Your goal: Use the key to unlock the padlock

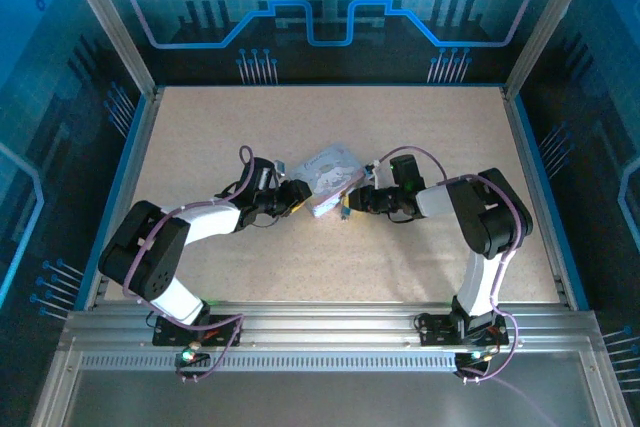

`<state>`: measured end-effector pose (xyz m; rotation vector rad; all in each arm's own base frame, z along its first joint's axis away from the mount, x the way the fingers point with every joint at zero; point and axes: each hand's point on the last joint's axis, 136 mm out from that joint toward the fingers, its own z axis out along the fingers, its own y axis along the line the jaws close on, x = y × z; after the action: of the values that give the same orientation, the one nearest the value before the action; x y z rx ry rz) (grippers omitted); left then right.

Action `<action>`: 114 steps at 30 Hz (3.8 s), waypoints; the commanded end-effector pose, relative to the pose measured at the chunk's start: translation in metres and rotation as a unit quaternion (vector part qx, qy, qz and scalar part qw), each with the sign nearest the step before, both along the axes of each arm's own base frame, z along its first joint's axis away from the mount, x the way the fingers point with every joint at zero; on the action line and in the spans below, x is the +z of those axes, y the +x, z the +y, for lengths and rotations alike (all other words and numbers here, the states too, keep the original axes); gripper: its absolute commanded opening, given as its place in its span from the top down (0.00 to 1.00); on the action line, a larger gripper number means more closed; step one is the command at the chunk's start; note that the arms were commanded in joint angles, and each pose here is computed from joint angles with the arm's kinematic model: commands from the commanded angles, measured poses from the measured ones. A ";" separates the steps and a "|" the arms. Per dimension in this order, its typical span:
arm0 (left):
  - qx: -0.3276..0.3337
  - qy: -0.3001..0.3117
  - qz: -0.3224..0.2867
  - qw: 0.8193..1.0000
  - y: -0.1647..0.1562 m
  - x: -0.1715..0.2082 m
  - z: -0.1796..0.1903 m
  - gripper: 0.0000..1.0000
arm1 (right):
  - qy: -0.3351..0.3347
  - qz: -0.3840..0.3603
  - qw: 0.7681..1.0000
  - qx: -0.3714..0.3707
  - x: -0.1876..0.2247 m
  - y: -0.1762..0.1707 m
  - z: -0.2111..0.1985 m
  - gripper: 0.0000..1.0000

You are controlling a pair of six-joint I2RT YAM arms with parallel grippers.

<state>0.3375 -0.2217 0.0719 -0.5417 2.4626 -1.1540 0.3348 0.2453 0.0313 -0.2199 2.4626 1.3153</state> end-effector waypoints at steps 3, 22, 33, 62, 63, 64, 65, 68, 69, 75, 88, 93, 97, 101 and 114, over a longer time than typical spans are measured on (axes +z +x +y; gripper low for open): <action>0.001 0.034 0.062 0.998 -0.024 -0.035 0.009 0.58 | 0.007 0.004 1.000 0.008 -0.006 -0.003 0.009 0.74; 0.001 0.037 0.062 0.997 -0.025 -0.035 0.010 0.58 | 0.009 -0.001 1.000 -0.011 0.000 0.000 0.003 0.94; 0.001 0.037 0.062 0.997 -0.025 -0.036 0.010 0.58 | 0.024 -0.005 0.999 -0.037 0.009 0.006 -0.005 0.98; 0.001 0.026 0.054 0.998 -0.023 -0.030 0.008 0.56 | 0.037 -0.022 0.994 -0.097 0.031 0.021 -0.030 1.00; 0.001 0.026 0.053 0.998 -0.023 -0.029 0.008 0.55 | 0.033 -0.024 0.994 -0.097 0.032 0.020 -0.032 1.00; 0.002 0.026 0.051 0.998 -0.022 -0.028 0.009 0.54 | 0.029 -0.026 0.994 -0.097 0.033 0.019 -0.034 1.00; 0.002 0.027 0.049 0.998 -0.022 -0.026 0.009 0.53 | 0.026 -0.028 0.994 -0.098 0.034 0.019 -0.035 1.00; 0.004 0.028 0.041 0.999 -0.020 -0.019 0.011 0.51 | 0.019 -0.035 0.994 -0.099 0.039 0.017 -0.041 1.00; 0.005 0.028 0.036 0.999 -0.019 -0.015 0.012 0.50 | 0.017 -0.036 0.994 -0.099 0.041 0.015 -0.043 1.00; 0.024 0.038 -0.005 0.999 -0.013 0.012 0.027 0.37 | -0.007 -0.055 0.994 -0.092 0.062 0.005 -0.052 1.00; 0.082 0.064 -0.120 0.987 -0.021 0.084 0.073 0.21 | -0.082 -0.045 0.992 -0.087 0.105 -0.047 -0.077 1.00; 0.106 0.081 -0.163 0.978 -0.027 0.108 0.091 0.15 | -0.110 -0.036 0.989 -0.089 0.115 -0.073 -0.089 0.99; 0.121 0.092 -0.196 0.969 -0.034 0.122 0.103 0.13 | -0.123 -0.012 0.988 -0.094 0.113 -0.094 -0.096 0.99; 0.128 0.097 -0.219 0.962 -0.040 0.129 0.111 0.13 | -0.136 0.029 0.985 -0.104 0.102 -0.113 -0.103 0.99; 0.146 0.107 -0.224 0.957 -0.046 0.124 0.124 0.07 | -0.153 0.104 0.978 -0.100 0.060 -0.146 -0.103 0.99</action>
<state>0.2929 -0.1052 0.2031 -0.4965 1.9962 -0.8269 0.1975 0.1404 0.0988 0.0823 2.7271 0.9133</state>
